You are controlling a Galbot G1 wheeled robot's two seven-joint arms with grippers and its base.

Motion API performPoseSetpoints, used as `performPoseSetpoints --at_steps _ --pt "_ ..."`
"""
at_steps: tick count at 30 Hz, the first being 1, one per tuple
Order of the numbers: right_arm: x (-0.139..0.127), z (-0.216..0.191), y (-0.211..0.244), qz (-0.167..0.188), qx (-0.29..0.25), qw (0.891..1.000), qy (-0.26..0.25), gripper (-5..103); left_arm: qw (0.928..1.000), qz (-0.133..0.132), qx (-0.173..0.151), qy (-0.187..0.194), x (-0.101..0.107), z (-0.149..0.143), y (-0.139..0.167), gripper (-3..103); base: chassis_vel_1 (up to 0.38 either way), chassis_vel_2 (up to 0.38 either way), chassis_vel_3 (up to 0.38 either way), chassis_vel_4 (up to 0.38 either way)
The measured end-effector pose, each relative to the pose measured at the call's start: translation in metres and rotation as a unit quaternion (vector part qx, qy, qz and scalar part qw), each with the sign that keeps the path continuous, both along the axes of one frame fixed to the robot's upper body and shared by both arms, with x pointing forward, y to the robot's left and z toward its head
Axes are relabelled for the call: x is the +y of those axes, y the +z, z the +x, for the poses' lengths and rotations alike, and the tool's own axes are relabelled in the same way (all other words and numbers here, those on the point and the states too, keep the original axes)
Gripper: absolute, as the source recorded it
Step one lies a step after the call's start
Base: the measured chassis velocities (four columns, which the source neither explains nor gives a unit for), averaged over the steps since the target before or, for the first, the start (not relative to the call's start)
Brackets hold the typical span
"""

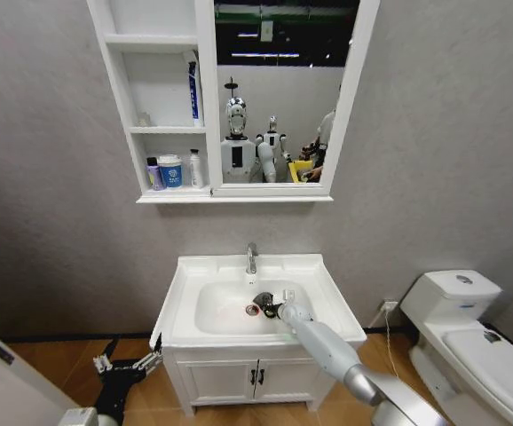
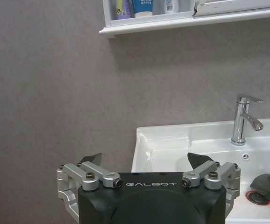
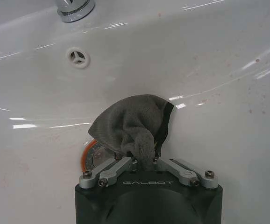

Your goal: Move facial cleanser and shampoo from washbasin to cabinet, then wipe washbasin with towel.

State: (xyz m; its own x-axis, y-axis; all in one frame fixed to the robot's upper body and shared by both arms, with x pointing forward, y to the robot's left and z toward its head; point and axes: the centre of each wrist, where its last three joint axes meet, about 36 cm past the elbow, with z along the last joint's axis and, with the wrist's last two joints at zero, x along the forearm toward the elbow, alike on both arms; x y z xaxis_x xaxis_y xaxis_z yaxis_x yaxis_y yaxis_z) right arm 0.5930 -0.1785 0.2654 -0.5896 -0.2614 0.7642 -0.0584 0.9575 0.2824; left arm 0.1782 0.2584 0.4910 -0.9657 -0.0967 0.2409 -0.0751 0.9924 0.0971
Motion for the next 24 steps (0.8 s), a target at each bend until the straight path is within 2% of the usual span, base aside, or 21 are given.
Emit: performPoseSetpoints --at_steps 8,11,12,16,20,21,23,24 --pt "0.033 0.019 -0.003 0.041 0.035 0.998 0.02 7 1.0 0.0 0.0 0.0 0.0 0.0 0.0 100 0.0 0.0 0.0 0.0" --pt "0.066 0.024 0.003 0.069 0.043 0.995 0.051 7 1.0 0.0 0.0 0.0 0.0 0.0 0.0 100 0.0 0.0 0.0 0.0" --pt "0.066 0.024 0.003 0.069 0.043 0.995 0.051 7 1.0 0.0 0.0 0.0 0.0 0.0 0.0 100 0.0 0.0 0.0 0.0" --pt "0.101 0.023 0.01 0.093 0.041 0.992 0.073 7 1.0 0.0 0.0 0.0 0.0 0.0 0.0 100 0.0 0.0 0.0 0.0" --pt "0.098 0.022 0.01 0.089 0.041 0.993 0.07 7 1.0 0.0 0.0 0.0 0.0 0.0 0.0 100 0.0 0.0 0.0 0.0" --pt "0.086 0.021 0.009 0.08 0.041 0.994 0.065 7 1.0 0.0 0.0 0.0 0.0 0.0 0.0 100 0.0 0.0 0.0 0.0" --pt "0.045 0.016 0.003 0.055 0.043 0.996 0.051 7 1.0 0.0 0.0 0.0 0.0 0.0 0.0 100 0.0 0.0 0.0 0.0" --pt "0.045 0.016 0.003 0.055 0.043 0.996 0.051 7 1.0 0.0 0.0 0.0 0.0 0.0 0.0 100 0.0 0.0 0.0 0.0"
